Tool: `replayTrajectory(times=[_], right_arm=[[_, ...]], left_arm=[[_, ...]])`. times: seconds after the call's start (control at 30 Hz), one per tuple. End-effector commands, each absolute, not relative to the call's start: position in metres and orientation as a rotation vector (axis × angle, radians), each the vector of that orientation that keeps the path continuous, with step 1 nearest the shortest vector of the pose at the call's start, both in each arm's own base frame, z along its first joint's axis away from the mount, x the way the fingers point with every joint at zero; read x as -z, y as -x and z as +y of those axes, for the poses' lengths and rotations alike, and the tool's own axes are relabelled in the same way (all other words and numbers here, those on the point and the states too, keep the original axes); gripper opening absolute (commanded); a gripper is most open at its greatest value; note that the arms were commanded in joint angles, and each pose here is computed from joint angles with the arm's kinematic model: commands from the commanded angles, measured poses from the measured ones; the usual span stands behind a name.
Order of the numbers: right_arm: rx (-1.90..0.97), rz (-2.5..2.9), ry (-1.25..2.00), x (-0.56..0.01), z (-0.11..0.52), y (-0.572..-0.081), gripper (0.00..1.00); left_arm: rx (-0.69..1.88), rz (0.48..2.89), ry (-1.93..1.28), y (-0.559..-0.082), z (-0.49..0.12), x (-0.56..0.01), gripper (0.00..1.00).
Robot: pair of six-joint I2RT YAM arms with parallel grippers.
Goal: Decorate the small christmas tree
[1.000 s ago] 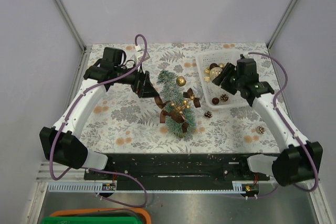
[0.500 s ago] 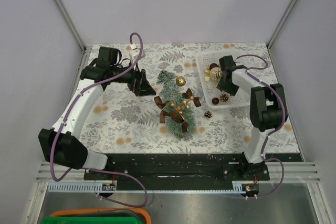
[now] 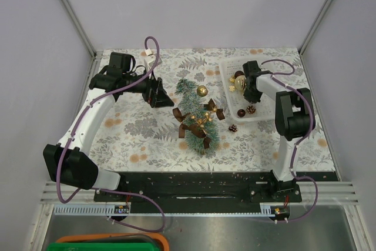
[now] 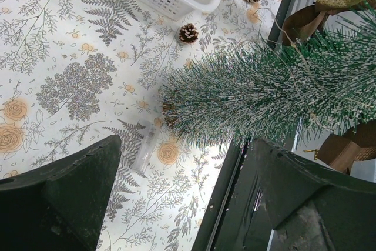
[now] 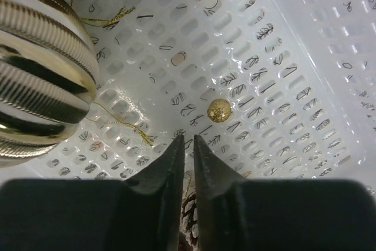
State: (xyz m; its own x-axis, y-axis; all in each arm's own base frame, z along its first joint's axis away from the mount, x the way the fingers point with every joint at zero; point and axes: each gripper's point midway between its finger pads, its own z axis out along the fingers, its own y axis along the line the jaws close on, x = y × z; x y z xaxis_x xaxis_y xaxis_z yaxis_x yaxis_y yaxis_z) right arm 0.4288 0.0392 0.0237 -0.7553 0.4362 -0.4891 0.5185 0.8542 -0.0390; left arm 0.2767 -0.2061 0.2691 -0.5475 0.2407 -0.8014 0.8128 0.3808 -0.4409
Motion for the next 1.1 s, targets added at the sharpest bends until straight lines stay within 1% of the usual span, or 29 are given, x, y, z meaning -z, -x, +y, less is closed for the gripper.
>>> replayTrajectory(times=[0.0,0.1,0.33,0.43,0.5,0.6,0.63,0.7,0.77,0.83,0.97,1.07], right_arm=[[0.193,2.482,-0.724,-0.045,0.034,-0.438,0.12],[0.163,2.419,-0.738,-0.067,0.030,-0.447,0.00],[0.082,2.289,-0.755,-0.118,0.029,-0.456,0.00],[0.057,2.263,-0.768,-0.126,0.028,-0.450,0.00],[0.003,2.302,-0.747,-0.121,0.037,-0.441,0.00],[-0.102,2.417,-0.711,-0.105,0.055,-0.418,0.45],[-0.116,2.453,-0.707,-0.098,0.058,-0.407,0.54],[-0.125,2.492,-0.712,-0.085,0.059,-0.390,0.66],[-0.119,2.519,-0.715,-0.073,0.058,-0.378,0.71],[-0.109,2.543,-0.708,-0.063,0.058,-0.373,0.73],[-0.115,2.602,-0.710,-0.043,0.063,-0.374,0.72],[-0.102,2.617,-0.716,-0.030,0.062,-0.376,0.69]], left_arm=[[1.142,1.925,-0.939,-0.275,-0.206,-0.282,0.99],[1.131,1.924,-0.939,-0.275,-0.206,-0.282,0.99],[1.114,1.932,-0.930,-0.279,-0.202,-0.280,0.99],[1.116,1.932,-0.927,-0.280,-0.202,-0.279,0.99],[1.114,1.931,-0.929,-0.281,-0.201,-0.280,0.99],[1.116,1.934,-0.928,-0.281,-0.201,-0.277,0.99],[1.110,1.932,-0.930,-0.280,-0.200,-0.277,0.99],[1.103,1.932,-0.932,-0.280,-0.199,-0.276,0.99],[1.106,1.932,-0.931,-0.280,-0.198,-0.275,0.99],[1.109,1.935,-0.931,-0.279,-0.198,-0.274,0.99],[1.114,1.937,-0.925,-0.280,-0.199,-0.276,0.99],[1.100,1.933,-0.927,-0.281,-0.199,-0.277,0.99]])
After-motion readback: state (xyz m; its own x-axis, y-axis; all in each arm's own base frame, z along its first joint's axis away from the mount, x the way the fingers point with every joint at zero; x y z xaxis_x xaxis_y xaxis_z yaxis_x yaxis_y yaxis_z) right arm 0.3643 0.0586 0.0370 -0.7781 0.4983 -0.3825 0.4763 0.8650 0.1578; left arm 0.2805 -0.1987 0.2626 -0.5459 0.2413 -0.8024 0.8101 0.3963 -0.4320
